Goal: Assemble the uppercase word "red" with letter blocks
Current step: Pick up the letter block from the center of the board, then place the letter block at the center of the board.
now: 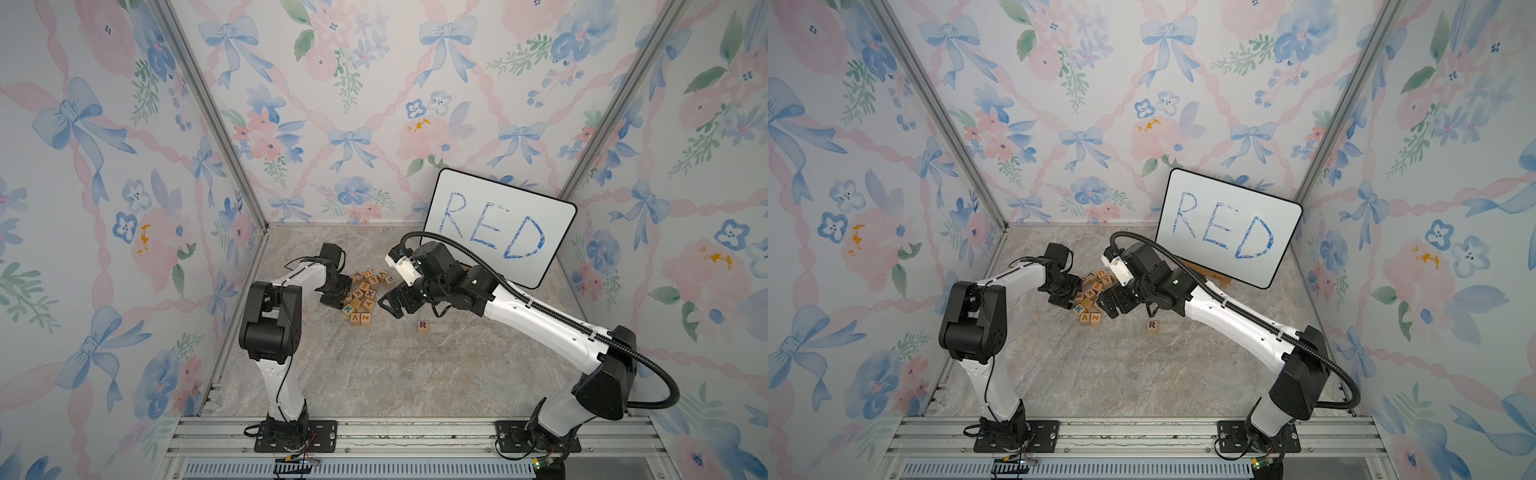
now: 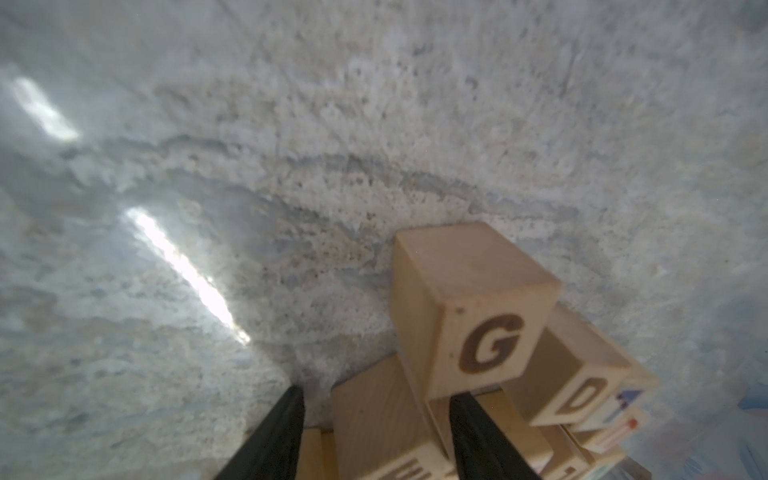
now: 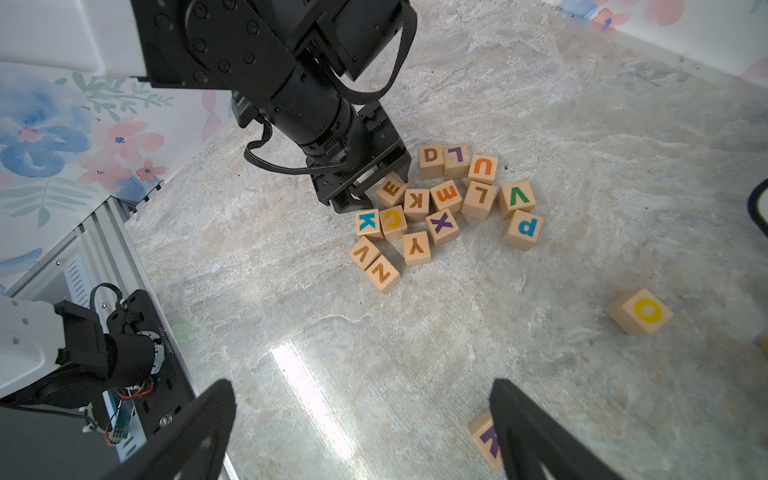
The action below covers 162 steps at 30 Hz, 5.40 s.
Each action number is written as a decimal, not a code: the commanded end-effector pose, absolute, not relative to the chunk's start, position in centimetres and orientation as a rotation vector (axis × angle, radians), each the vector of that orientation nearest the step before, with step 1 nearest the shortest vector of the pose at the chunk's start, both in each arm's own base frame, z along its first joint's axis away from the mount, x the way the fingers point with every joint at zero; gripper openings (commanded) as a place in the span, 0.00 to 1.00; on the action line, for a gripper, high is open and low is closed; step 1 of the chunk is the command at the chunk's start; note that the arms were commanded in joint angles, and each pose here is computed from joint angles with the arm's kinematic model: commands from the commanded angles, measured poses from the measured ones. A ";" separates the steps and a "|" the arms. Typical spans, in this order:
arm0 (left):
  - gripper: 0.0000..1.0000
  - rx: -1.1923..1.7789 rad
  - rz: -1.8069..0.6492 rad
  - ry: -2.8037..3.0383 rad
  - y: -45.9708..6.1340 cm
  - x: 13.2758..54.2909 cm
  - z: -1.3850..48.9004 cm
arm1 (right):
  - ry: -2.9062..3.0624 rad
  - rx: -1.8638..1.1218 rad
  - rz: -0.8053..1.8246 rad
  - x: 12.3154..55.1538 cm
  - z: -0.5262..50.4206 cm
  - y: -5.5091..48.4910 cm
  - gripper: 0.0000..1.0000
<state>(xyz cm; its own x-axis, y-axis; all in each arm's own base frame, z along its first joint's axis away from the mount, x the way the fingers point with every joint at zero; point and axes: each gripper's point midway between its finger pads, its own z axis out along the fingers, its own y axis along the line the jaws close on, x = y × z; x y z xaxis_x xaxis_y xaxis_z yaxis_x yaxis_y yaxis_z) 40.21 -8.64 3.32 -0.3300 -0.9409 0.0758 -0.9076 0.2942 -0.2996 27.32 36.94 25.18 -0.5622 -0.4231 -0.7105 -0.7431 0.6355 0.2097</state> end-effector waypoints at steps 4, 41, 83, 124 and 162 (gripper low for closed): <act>0.57 -1.759 -0.467 2.415 -9.3 41.2 4.2 | 2.220 -0.931 0.654 26.9 25.1 36.9 0.97; 0.23 -1.510 -0.374 2.570 -9.3 40.2 3.2 | 2.282 -0.962 0.571 27.8 22.8 37.0 0.97; 0.24 -0.481 -0.029 2.806 -17.5 42.5 13.9 | 2.328 -0.734 0.503 28.1 23.0 27.1 0.97; 0.23 0.003 -0.209 3.027 -40.2 32.5 5.3 | 2.555 -0.239 0.439 18.6 17.9 14.2 0.97; 0.24 0.099 -0.125 3.106 -40.5 28.7 1.3 | 2.581 -0.094 0.421 16.7 16.4 12.4 0.97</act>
<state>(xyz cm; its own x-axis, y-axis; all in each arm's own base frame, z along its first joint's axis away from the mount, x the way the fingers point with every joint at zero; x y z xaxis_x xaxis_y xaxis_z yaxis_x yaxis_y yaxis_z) 29.84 -41.22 3.10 -0.9956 0.0553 -0.0758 0.0640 0.9910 -0.1175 16.84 12.65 16.68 -0.8603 0.0244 -0.5092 -0.1487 0.9434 0.2965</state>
